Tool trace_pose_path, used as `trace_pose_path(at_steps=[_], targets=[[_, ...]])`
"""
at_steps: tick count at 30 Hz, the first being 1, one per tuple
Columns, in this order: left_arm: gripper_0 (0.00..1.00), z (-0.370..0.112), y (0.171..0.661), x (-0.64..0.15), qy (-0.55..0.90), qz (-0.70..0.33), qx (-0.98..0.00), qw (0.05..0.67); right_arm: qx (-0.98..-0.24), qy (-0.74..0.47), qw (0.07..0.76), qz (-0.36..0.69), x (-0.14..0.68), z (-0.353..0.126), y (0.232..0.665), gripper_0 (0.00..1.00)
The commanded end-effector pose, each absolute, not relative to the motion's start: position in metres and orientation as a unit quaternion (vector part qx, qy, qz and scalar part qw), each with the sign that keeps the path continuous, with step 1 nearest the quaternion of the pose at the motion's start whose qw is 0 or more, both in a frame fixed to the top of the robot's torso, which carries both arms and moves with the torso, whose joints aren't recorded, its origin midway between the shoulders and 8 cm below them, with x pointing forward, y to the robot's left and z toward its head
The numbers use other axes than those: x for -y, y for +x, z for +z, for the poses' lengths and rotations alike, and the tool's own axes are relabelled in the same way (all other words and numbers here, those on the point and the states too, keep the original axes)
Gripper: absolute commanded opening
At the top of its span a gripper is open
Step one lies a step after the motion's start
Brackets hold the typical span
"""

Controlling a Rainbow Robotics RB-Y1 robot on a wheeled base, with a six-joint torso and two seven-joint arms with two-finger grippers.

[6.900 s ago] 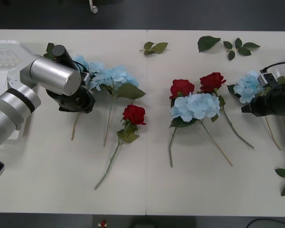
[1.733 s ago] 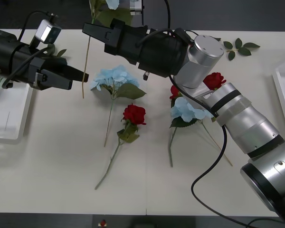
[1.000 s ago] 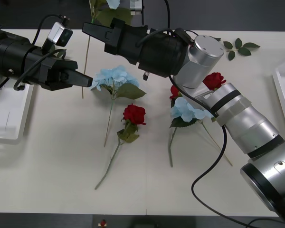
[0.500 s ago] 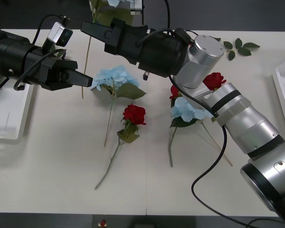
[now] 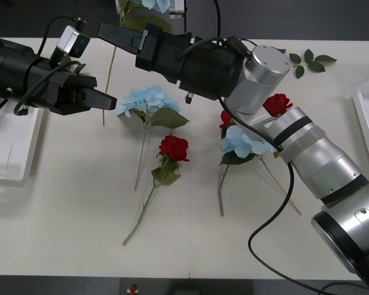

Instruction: Put the red flowers into the right box and the blue flowers into the left box

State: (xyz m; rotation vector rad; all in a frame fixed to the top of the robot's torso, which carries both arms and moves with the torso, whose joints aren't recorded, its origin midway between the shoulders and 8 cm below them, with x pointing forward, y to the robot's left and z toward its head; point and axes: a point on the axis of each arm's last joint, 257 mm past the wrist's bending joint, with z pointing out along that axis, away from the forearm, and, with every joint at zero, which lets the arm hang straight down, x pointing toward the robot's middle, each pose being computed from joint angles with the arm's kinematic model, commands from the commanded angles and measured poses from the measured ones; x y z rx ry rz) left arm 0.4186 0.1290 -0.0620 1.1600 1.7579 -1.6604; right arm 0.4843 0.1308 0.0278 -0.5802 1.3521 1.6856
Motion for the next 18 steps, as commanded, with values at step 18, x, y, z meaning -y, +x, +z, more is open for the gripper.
trace_pose_path(at_steps=[18], targets=[[0.0, -0.019, 0.475, -0.37, 0.325, -0.281, -0.834, 0.348, -0.662, -0.375, 0.379, 0.527, -0.031, -0.004, 0.494, 1.0]])
